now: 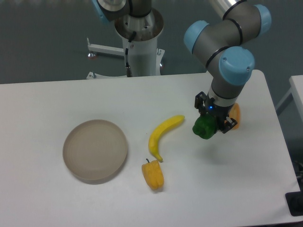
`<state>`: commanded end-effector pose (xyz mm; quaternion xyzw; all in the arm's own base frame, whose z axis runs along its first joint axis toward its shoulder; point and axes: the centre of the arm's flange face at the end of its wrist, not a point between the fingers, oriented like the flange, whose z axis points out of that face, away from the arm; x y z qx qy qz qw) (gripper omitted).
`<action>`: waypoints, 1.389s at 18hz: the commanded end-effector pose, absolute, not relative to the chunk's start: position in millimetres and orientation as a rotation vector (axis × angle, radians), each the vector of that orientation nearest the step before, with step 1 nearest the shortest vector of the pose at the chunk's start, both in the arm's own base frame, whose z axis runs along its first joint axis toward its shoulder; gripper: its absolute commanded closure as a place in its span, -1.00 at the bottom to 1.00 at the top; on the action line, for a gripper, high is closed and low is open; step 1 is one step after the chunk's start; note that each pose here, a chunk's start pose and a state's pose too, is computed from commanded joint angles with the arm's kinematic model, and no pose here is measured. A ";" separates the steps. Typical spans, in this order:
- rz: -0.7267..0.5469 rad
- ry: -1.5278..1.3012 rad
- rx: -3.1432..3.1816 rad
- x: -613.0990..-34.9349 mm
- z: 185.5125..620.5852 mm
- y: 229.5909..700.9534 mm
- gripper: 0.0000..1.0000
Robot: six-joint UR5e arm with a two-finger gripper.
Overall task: Place the green pepper on the plate
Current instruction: 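Lift the held green pepper with the gripper, then carry the green pepper over the beige plate and lower it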
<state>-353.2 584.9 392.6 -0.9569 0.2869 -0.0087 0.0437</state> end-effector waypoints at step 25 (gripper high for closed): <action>-0.311 0.690 -3.005 -93.4 294.7 691.4 -1.00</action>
